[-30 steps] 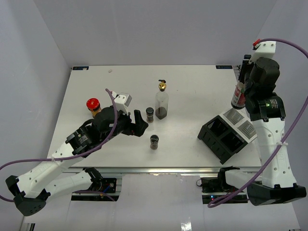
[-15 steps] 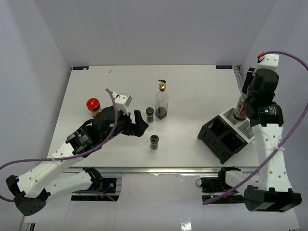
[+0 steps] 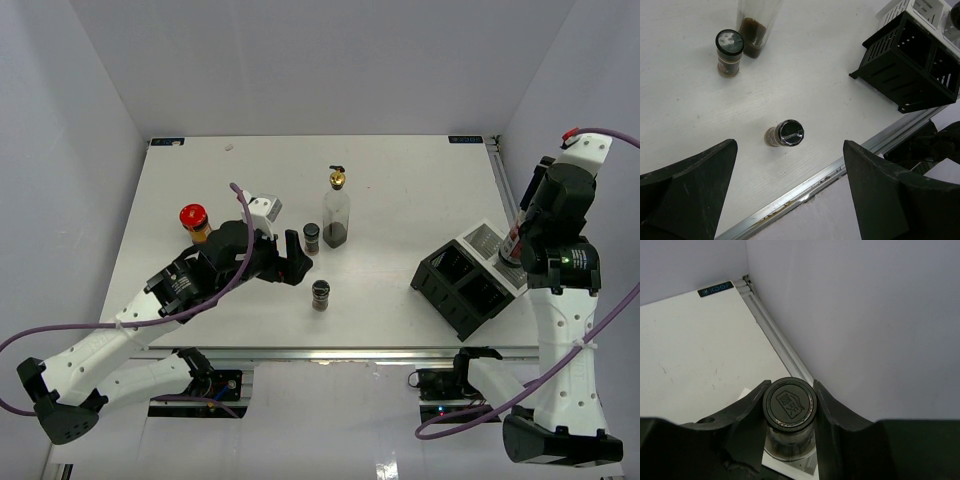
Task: Organize the condiment bottles
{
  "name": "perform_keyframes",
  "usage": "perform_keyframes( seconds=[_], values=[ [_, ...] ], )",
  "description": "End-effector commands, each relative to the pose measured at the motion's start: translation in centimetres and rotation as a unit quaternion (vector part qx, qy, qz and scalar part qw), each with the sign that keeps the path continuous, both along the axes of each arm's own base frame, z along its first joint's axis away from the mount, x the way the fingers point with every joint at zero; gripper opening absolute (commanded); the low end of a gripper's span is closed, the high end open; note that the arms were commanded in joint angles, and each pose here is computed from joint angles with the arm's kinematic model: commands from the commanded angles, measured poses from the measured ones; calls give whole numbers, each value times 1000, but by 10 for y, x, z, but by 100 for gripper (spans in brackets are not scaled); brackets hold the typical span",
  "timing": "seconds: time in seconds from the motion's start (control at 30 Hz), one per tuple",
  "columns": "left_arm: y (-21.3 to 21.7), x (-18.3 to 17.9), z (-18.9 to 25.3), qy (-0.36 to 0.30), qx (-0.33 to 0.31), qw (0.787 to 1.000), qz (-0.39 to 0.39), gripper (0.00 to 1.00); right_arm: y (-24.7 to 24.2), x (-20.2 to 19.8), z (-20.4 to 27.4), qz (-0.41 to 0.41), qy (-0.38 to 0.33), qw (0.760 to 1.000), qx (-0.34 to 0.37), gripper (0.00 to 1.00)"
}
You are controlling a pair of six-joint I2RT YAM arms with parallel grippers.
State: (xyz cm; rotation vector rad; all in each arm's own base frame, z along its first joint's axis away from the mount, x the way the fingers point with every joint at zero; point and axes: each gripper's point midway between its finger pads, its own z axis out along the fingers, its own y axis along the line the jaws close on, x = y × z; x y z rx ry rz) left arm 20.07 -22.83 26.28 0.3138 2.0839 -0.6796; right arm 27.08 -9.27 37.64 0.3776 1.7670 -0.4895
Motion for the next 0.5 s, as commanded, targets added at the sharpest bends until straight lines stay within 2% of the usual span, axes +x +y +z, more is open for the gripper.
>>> perform_keyframes(
  seconds=[0.0,0.27,0.47],
  values=[
    [-4,0,22,-13,-22,1000,-9,98,-9,-9,29,-25,-84,996,-14,8],
    [-6,1,30,-20,-28,999,-10,98,-10,2,10,-17,-72,997,-18,8],
    [-11,6,23,-11,-10,1000,-12,98,-7,-4,16,-16,-89,996,-3,8]
  ],
)
